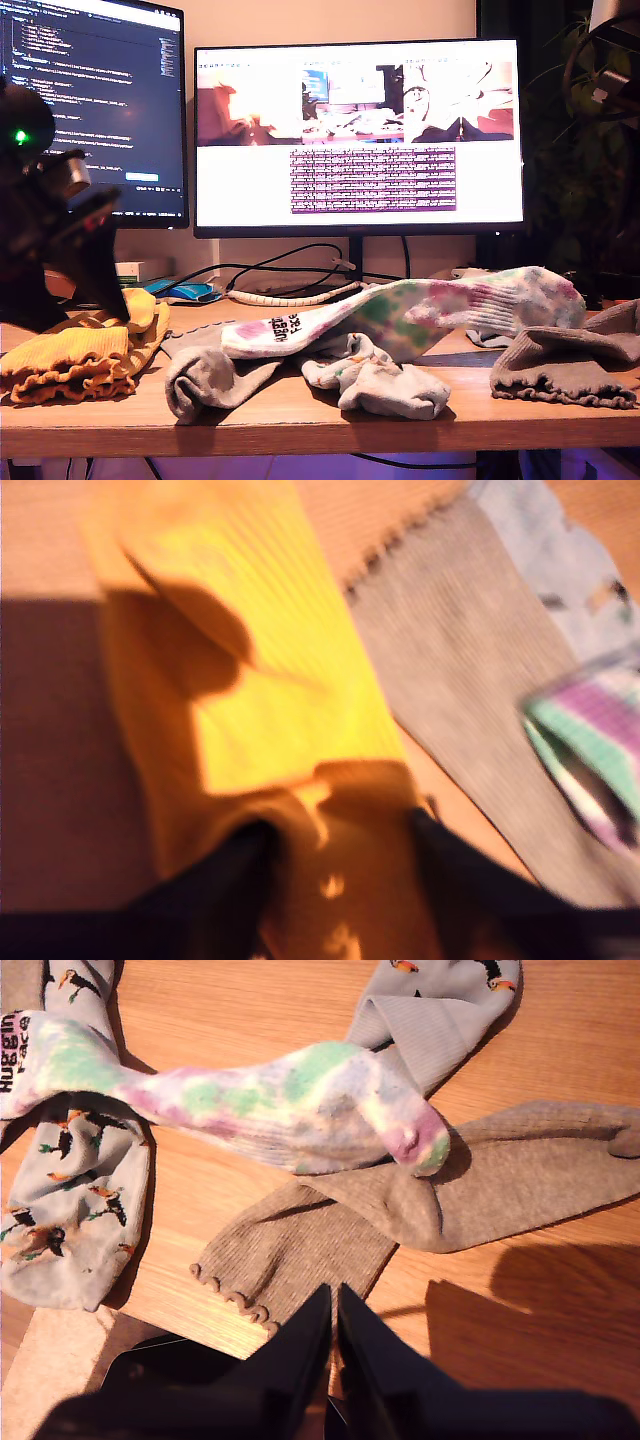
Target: Pair up the socks based on colour and pattern, by placing them on top of one another
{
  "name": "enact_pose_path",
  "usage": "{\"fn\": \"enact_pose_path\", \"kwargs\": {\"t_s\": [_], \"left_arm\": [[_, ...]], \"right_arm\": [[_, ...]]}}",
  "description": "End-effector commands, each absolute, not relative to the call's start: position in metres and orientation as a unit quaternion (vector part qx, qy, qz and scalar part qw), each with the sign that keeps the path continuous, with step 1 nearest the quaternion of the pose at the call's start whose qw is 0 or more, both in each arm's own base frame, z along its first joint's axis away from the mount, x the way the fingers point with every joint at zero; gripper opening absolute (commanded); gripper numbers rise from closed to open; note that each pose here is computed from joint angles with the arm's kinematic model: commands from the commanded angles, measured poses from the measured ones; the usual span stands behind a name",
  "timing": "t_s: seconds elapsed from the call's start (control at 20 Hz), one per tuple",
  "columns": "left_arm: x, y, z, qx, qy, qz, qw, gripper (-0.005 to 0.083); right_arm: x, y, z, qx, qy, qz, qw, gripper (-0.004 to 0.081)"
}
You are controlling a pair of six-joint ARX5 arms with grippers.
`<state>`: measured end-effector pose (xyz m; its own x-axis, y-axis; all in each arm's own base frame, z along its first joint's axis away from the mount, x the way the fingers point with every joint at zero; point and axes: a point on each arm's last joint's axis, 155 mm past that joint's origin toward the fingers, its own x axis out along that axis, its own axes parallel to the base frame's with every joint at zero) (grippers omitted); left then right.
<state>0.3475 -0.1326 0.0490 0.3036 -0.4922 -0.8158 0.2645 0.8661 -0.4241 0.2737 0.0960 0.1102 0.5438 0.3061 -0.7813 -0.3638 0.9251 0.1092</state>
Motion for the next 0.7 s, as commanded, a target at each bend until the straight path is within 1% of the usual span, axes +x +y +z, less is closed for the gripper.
{"fn": "enact_pose_path", "kwargs": {"t_s": [0.0,0.1,0.15,0.2,0.25,0.35,0.4,0.5,0.55,0.65], "left_arm": [[0.355,-0.135,0.075,-0.099,0.51,-0.247,0.818,0.0514],[0.358,-0.133,0.091,-0.093,0.491,-0.245,0.831,0.0513],[0.356,-0.132,0.097,-0.091,0.487,-0.243,0.834,0.0505],[0.352,-0.131,0.101,-0.088,0.486,-0.242,0.835,0.046],[0.348,-0.13,0.107,-0.081,0.484,-0.247,0.836,0.0361],[0.344,-0.131,0.119,-0.074,0.471,-0.254,0.842,0.0089],[0.344,-0.132,0.126,-0.064,0.459,-0.264,0.846,-0.0009],[0.341,-0.135,0.138,-0.053,0.441,-0.273,0.853,-0.0019],[0.34,-0.136,0.142,-0.052,0.436,-0.275,0.855,-0.0019],[0.338,-0.14,0.147,-0.048,0.43,-0.281,0.857,-0.0019]], "right_arm": [[0.276,0.099,0.115,-0.033,0.431,0.197,0.88,-0.0012],[0.277,0.1,0.116,-0.045,0.427,0.204,0.88,-0.0012],[0.276,0.105,0.117,-0.053,0.421,0.222,0.878,-0.0011],[0.275,0.112,0.12,-0.067,0.41,0.25,0.875,-0.0007],[0.276,0.118,0.124,-0.084,0.395,0.272,0.874,0.0014],[0.279,0.129,0.13,-0.134,0.359,0.311,0.87,0.0083],[0.277,0.137,0.132,-0.169,0.338,0.339,0.861,0.0092],[0.276,0.154,0.137,-0.222,0.298,0.384,0.845,0.0104],[0.277,0.161,0.137,-0.244,0.281,0.399,0.838,0.0148],[0.28,0.176,0.135,-0.266,0.264,0.42,0.827,0.0295]]}}
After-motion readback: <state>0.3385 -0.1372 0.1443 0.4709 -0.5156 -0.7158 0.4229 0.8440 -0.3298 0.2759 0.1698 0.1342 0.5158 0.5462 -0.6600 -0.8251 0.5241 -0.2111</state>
